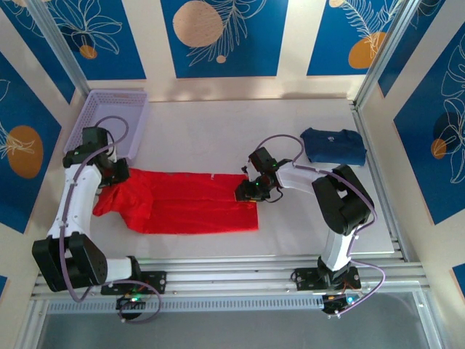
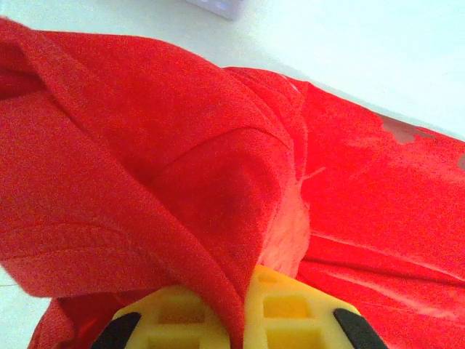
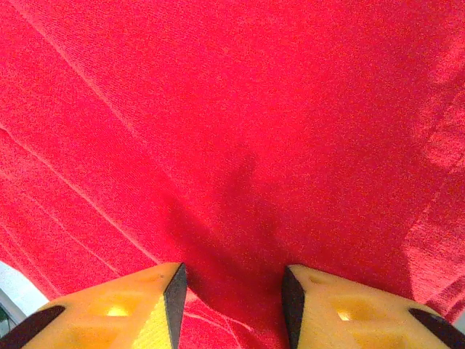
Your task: Fold the inside-out t-shirt
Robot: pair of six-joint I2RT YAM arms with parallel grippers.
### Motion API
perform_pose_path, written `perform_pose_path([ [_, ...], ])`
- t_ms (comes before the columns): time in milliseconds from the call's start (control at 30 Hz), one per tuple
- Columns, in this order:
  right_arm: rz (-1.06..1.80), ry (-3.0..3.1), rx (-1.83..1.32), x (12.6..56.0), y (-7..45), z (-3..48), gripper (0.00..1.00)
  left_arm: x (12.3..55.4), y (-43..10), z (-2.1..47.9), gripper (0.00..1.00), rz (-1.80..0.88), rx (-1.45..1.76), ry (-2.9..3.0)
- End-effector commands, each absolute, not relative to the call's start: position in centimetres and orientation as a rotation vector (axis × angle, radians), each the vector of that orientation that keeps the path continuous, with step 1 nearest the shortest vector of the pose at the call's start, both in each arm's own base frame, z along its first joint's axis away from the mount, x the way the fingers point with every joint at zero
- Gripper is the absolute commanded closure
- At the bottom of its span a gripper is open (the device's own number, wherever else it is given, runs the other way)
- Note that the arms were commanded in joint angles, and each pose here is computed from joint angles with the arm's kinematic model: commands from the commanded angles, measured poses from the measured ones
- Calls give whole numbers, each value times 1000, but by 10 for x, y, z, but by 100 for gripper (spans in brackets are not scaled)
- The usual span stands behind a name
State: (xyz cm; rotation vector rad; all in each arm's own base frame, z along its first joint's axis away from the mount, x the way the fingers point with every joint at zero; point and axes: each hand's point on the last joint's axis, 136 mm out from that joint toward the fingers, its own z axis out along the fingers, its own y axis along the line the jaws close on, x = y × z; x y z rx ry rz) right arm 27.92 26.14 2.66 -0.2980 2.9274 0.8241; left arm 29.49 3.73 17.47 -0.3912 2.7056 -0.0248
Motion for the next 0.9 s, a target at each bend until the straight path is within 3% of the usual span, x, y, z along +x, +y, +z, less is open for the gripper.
perform_pose_path([
  [0, 806, 2955, -328, 274, 263, 17, 57, 292, 22, 193, 100, -88, -344, 2686],
  [367, 871, 2889, -351, 281, 272, 42, 52, 284, -23, 204, 100, -214, -320, 2709],
  [867, 901, 2759, -312, 297, 255, 93, 49, 279, -135, 194, 100, -364, -185, 2781],
])
